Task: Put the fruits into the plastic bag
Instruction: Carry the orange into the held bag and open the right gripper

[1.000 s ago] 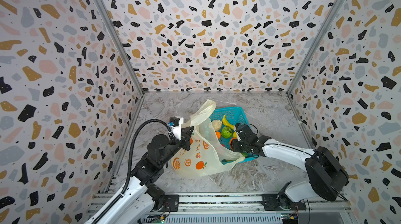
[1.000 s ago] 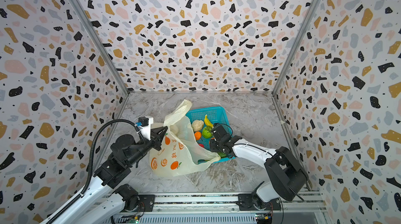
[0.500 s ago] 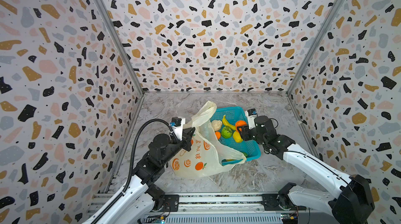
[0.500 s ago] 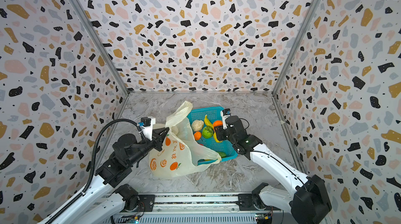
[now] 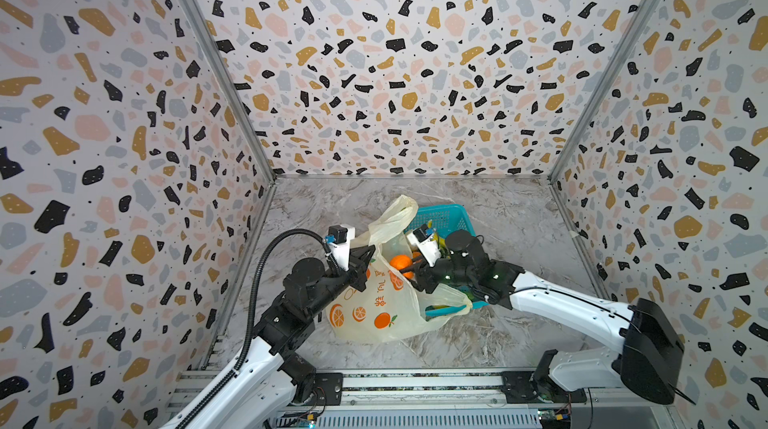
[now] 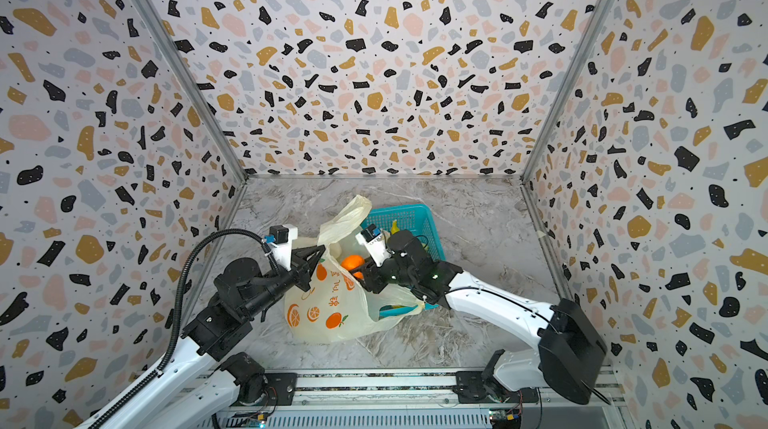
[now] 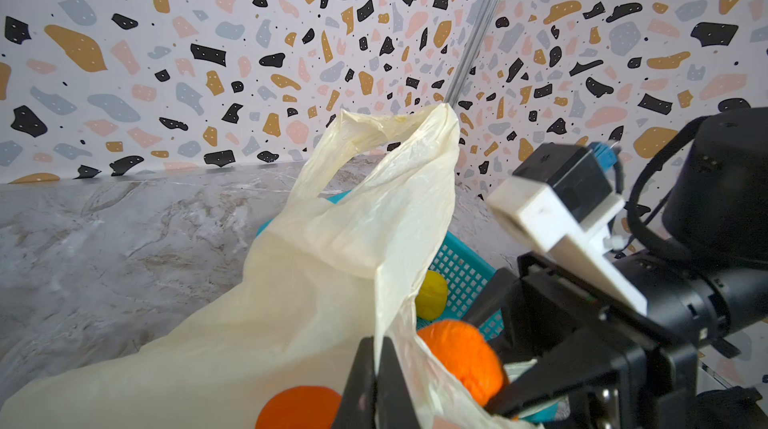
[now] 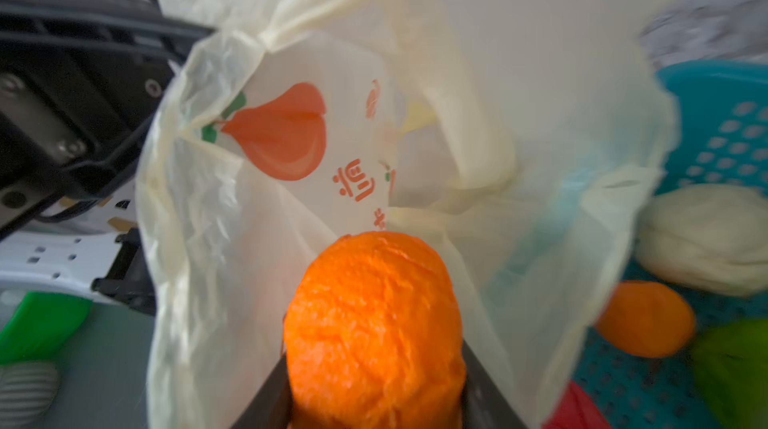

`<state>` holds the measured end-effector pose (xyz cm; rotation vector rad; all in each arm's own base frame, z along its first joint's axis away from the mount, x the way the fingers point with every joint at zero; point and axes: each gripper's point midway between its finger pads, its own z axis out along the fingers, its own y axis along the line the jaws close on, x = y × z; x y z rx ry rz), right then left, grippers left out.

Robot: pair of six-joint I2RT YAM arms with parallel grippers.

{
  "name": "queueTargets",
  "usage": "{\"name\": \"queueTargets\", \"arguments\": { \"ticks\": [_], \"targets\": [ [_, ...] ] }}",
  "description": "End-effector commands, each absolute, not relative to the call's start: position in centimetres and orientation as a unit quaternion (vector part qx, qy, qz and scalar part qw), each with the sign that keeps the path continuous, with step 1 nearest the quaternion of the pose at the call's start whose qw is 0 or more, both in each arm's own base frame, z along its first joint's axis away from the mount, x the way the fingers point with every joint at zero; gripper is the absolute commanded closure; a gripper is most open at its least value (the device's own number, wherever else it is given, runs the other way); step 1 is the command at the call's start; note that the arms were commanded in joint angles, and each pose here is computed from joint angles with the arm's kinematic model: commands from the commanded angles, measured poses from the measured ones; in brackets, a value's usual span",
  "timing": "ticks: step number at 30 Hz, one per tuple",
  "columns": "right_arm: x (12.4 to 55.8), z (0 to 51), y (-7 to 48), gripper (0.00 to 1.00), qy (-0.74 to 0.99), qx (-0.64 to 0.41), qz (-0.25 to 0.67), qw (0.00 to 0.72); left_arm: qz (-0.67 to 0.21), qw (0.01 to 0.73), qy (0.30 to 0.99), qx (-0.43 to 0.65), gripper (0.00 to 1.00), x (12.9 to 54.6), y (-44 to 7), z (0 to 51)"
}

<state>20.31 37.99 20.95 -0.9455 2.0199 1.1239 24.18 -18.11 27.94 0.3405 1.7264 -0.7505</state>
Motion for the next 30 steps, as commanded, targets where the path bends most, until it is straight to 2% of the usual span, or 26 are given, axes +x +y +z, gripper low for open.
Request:
{"name": "queueTargets", "arguments": {
  "ticks": [1, 3, 6, 8, 11, 19, 24, 30],
  "targets": [
    [19.0, 21.8, 40.3, 0.73, 0.739, -0.394, 0.464, 0.289, -0.343, 0.592, 0.715, 0.141, 1.0, 23.8, -18.1, 29.2],
    [19.0, 20.2, 40.8, 0.71, 0.75, -0.392, 0.461, 0.267, -0.348, 0.595, 0.712, 0.136, 1.0, 23.6, -18.0, 29.4],
    [19.6, 18.4, 40.9, 0.54, 0.772, -0.383, 0.44, 0.252, -0.357, 0.602, 0.703, 0.126, 1.0, 23.4, -17.8, 30.0],
    [20.1, 17.7, 40.5, 0.35, 0.785, -0.374, 0.422, 0.256, -0.365, 0.61, 0.693, 0.12, 1.0, 23.1, -17.5, 30.5],
    [20.8, 17.5, 39.8, 0.26, 0.797, -0.361, 0.401, 0.272, -0.374, 0.622, 0.678, 0.113, 1.0, 22.7, -17.2, 31.2],
    [23.6, 20.2, 36.1, 0.23, 0.811, -0.316, 0.339, 0.357, -0.365, 0.625, 0.682, 0.108, 1.0, 22.8, -16.9, 30.7],
    [27.0, 22.6, 31.5, 0.21, 0.825, -0.246, 0.301, 0.409, -0.357, 0.617, 0.693, 0.109, 1.0, 23.1, -17.0, 29.9],
    [30.7, 20.7, 24.7, 0.21, 0.878, -0.142, 0.217, 0.403, -0.356, 0.611, 0.698, 0.113, 1.0, 23.2, -17.2, 29.4]
  ]
}}
